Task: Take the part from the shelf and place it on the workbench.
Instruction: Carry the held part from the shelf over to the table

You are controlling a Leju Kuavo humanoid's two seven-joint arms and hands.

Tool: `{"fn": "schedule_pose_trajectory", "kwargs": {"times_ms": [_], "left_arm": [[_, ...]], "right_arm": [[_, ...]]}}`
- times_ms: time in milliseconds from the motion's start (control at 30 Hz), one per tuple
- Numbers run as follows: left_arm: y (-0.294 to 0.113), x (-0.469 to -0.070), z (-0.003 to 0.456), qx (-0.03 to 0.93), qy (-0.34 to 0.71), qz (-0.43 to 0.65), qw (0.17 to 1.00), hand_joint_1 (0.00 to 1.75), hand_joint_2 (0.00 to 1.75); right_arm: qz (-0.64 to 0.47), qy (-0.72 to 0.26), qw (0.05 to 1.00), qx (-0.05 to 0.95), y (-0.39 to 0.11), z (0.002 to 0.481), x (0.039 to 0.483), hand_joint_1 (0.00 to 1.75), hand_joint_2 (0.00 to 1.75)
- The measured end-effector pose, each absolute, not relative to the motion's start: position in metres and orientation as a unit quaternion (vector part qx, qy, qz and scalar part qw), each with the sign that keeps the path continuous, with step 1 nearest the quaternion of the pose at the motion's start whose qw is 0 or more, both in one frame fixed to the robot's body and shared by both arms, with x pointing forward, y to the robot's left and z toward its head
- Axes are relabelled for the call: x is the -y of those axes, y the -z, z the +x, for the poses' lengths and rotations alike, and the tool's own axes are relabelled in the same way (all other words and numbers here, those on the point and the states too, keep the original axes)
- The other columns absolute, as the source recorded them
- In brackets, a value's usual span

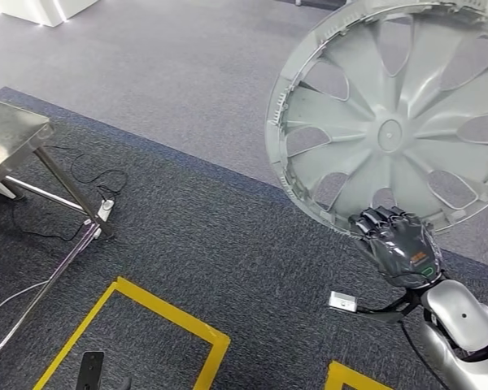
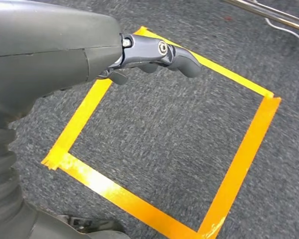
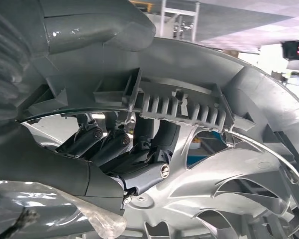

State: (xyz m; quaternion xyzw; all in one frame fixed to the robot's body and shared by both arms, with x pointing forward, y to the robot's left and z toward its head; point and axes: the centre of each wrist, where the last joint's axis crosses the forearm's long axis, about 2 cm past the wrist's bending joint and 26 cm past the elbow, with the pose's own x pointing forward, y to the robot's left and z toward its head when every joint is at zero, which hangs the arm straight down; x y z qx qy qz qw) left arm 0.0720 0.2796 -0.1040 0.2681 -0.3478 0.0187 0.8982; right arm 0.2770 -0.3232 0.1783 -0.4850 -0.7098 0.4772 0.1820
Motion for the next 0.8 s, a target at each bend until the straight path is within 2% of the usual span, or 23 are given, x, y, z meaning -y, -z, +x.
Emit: {"fn": "schedule_pose_trajectory", "kwargs": {"times_ms": [800], "left_arm": [[0.1051,-0.2783,0.064,0.308,-0.017,0.272,0.912,0.0,1.75]], "right_arm": [[-0.485,-0.477,0.178,0.711,-0.1767,0.2716,0.3247,1.75,1.75]]}}
